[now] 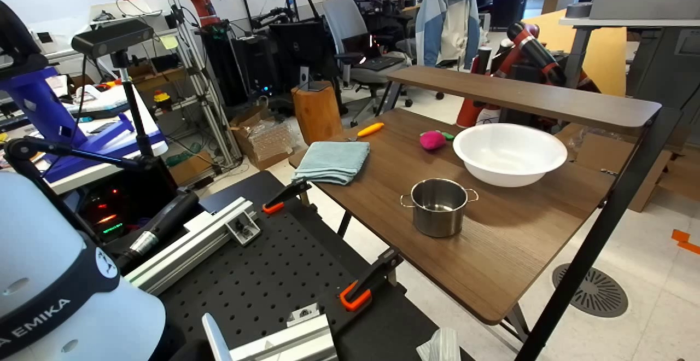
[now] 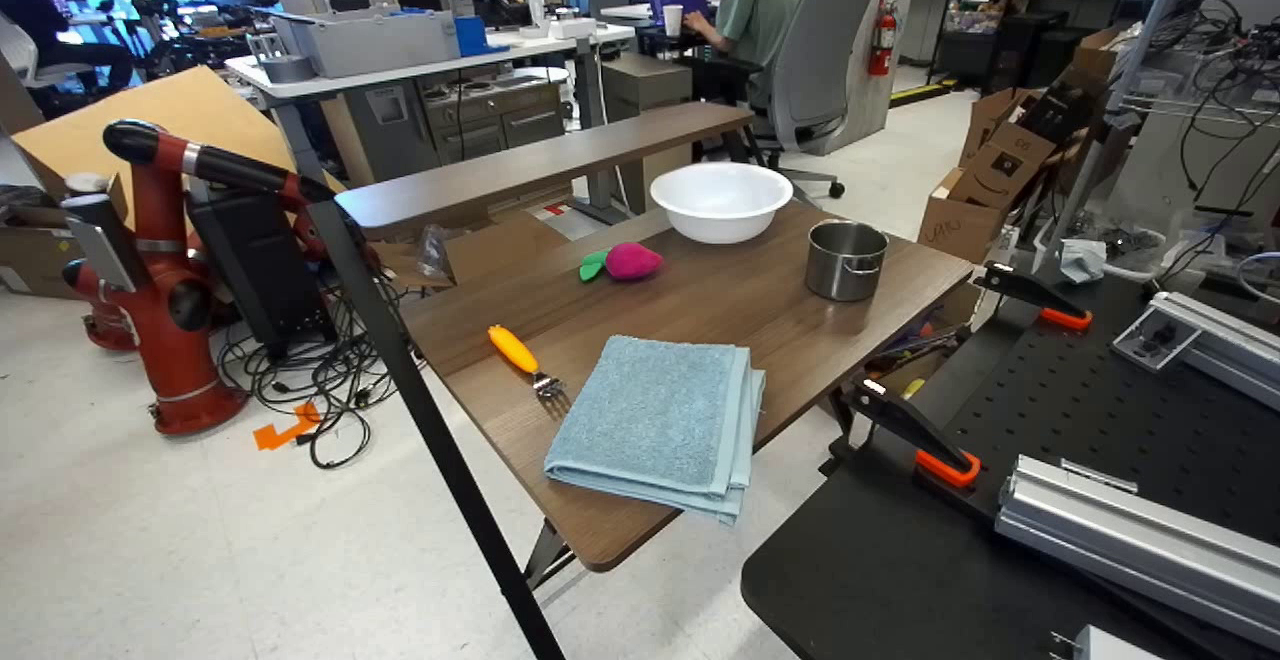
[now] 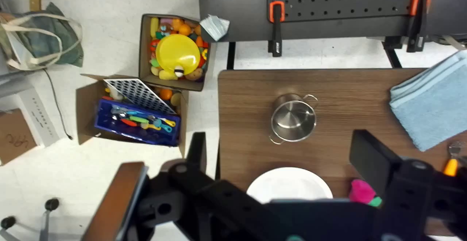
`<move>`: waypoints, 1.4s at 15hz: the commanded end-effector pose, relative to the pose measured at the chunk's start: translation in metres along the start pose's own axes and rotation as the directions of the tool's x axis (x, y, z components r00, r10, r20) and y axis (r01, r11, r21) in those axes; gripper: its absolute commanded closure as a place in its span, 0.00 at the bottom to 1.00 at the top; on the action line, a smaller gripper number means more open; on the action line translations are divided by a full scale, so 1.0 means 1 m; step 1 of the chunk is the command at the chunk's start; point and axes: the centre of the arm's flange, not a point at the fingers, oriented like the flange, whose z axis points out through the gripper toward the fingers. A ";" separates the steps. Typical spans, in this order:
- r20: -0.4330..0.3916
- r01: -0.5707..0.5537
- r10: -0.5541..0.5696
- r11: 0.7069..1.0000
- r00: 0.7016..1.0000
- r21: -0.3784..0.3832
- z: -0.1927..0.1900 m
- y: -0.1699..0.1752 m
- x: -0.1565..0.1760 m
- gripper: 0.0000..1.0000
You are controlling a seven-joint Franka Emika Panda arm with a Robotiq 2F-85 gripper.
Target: Move the blue towel from the left to the right
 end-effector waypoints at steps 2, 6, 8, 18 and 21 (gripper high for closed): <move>-0.101 0.057 -0.052 0.997 0.994 0.046 0.032 -0.054 0.032 0.00; -0.122 0.148 -0.144 0.989 0.982 0.021 0.081 -0.131 0.057 0.00; -0.120 0.206 -0.205 0.979 0.971 -0.008 0.109 -0.175 0.061 0.00; 0.031 0.479 -0.478 0.874 0.878 -0.080 0.237 -0.337 0.085 0.00; 0.109 0.518 -0.508 0.848 0.855 -0.108 0.268 -0.350 0.093 0.00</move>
